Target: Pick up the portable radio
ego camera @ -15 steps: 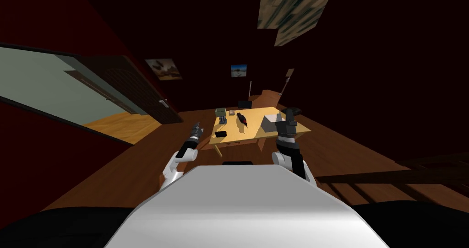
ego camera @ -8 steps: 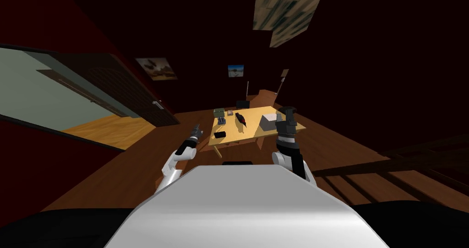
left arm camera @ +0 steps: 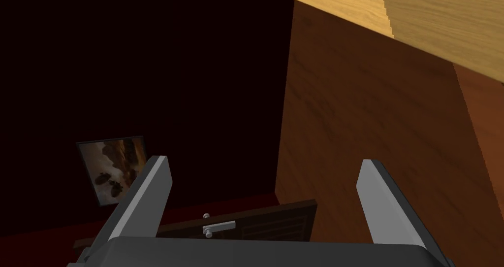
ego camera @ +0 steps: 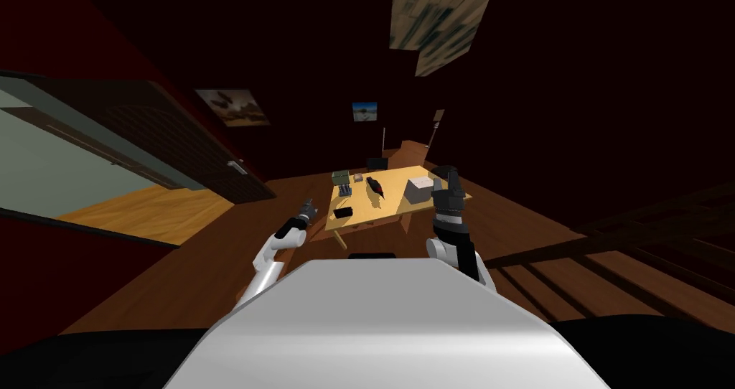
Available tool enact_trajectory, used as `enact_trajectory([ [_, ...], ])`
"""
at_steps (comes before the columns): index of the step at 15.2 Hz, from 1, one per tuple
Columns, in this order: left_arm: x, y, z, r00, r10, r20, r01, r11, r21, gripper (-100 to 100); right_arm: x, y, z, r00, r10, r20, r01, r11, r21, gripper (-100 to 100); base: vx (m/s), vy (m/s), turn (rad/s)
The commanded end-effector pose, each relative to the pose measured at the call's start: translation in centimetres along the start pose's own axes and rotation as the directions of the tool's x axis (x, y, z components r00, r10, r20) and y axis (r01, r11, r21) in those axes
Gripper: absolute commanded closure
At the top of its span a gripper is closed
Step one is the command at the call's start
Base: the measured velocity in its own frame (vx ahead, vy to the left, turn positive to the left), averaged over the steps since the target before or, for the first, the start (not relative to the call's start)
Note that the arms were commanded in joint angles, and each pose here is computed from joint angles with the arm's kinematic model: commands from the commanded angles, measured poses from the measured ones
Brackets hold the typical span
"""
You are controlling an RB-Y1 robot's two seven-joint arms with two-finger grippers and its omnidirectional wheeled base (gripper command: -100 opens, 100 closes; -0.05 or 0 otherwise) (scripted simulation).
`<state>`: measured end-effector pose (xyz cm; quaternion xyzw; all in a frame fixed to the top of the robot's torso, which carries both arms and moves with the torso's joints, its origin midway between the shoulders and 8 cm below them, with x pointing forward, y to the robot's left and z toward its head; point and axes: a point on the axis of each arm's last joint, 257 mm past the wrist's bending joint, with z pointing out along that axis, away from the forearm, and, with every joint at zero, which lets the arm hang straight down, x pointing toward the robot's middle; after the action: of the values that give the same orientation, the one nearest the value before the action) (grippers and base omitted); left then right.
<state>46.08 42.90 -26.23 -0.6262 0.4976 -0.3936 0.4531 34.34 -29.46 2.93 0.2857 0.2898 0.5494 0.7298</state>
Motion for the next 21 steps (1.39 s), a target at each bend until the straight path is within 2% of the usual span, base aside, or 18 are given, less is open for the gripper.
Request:
enact_trajectory([
  [1, -0.6, 1.1, 0.1, 1.0, -0.007, 0.01, 0.007, 0.999, -0.045, -100, 0.0, 0.0, 0.0, 1.0, 0.0, 0.0, 0.0, 1.0, 0.0, 0, 0.0, 0.022, -0.086],
  [2, -1.6, 1.7, 0.7, 0.999, -0.025, 0.022, 0.027, 0.997, -0.077, -100, 0.0, 0.0, 0.0, 1.0, 0.0, 0.0, 0.0, 1.0, 0.0, 0, 0.0, 0.024, -0.155],
  [5, -1.8, 2.7, 0.6, 0.999, -0.024, 0.031, 0.028, 0.993, -0.119, -100, 0.0, 0.0, 0.0, 1.0, 0.0, 0.0, 0.0, 1.0, 0.0, 0, 0.001, 0.023, -0.072],
  [6, -2.7, 3.5, 1.0, 0.998, -0.043, 0.045, 0.049, 0.986, -0.157, -100, 0.0, 0.0, 0.0, 1.0, 0.0, 0.0, 0.0, 1.0, 0.0, 0, 0.004, 0.011, -0.162],
  [9, -2.9, 4.3, 0.8, 0.998, -0.041, 0.053, 0.051, 0.98, -0.191, -100, 0.0, 0.0, 0.0, 1.0, 0.0, 0.0, 0.0, 1.0, 0.0, 0, 0.003, 0.016, -0.073],
  [10, -3.9, 5.1, 1.2, 0.996, -0.059, 0.07, 0.074, 0.97, -0.23, -100, 0.0, 0.0, 0.0, 1.0, 0.0, 0.0, 0.0, 1.0, 0.0, 0, 0.004, 0.006, -0.162],
  [12, -4.0, 5.9, 1.0, 0.995, -0.057, 0.076, 0.076, 0.963, -0.26, -100, 0.0, 0.0, 0.0, 1.0, 0.0, 0.0, 0.0, 1.0, 0.0, 0, 0.005, 0.013, -0.119],
  [13, -4.9, 6.3, 1.3, 0.993, -0.076, 0.092, 0.1, 0.953, -0.288, -100, 0.0, 0.0, 0.0, 1.0, 0.0, 0.0, 0.0, 1.0, 0.0, 0, 0.007, 0.011, -0.116],
  [15, -5.0, 7.4, 1.0, 0.992, -0.073, 0.101, 0.102, 0.94, -0.327, -100, 0.0, 0.0, 0.0, 1.0, 0.0, 0.0, 0.0, 1.0, 0.0, 0, 0.009, 0.012, -0.127],
  [16, -5.0, 7.4, 1.0, 0.992, -0.073, 0.101, 0.102, 0.94, -0.327, -100, 0.0, 0.0, 0.0, 1.0, 0.0, 0.0, 0.0, 1.0, 0.0, 0, 0.005, 0.008, -0.001],
  [17, -5.8, 8.0, 1.2, 0.989, -0.09, 0.12, 0.128, 0.924, -0.36, -100, 0.0, 0.0, 0.0, 1.0, 0.0, 0.0, 0.0, 1.0, 0.0, 0, 0.008, 0.001, -0.135],
  [19, -5.9, 8.7, 0.9, 0.988, -0.088, 0.127, 0.131, 0.912, -0.389, -100, 0.0, 0.0, 0.0, 1.0, 0.0, 0.0, 0.0, 1.0, 0.0, 0, 0.008, 0.004, -0.127],
  [20, -5.9, 8.7, 0.9, 0.988, -0.087, 0.127, 0.131, 0.912, -0.39, -100, 0.0, 0.0, 0.0, 1.0, 0.0, 0.0, 0.0, 1.0, 0.0, 0, 0.0, 0.0, 0.0],
  [21, -6.7, 9.4, 1.0, 0.984, -0.105, 0.147, 0.158, 0.892, -0.423, -100, 0.0, 0.0, 0.0, 1.0, 0.0, 0.0, 0.0, 1.0, 0.0, 0, 0.01, -0.004, -0.145],
])
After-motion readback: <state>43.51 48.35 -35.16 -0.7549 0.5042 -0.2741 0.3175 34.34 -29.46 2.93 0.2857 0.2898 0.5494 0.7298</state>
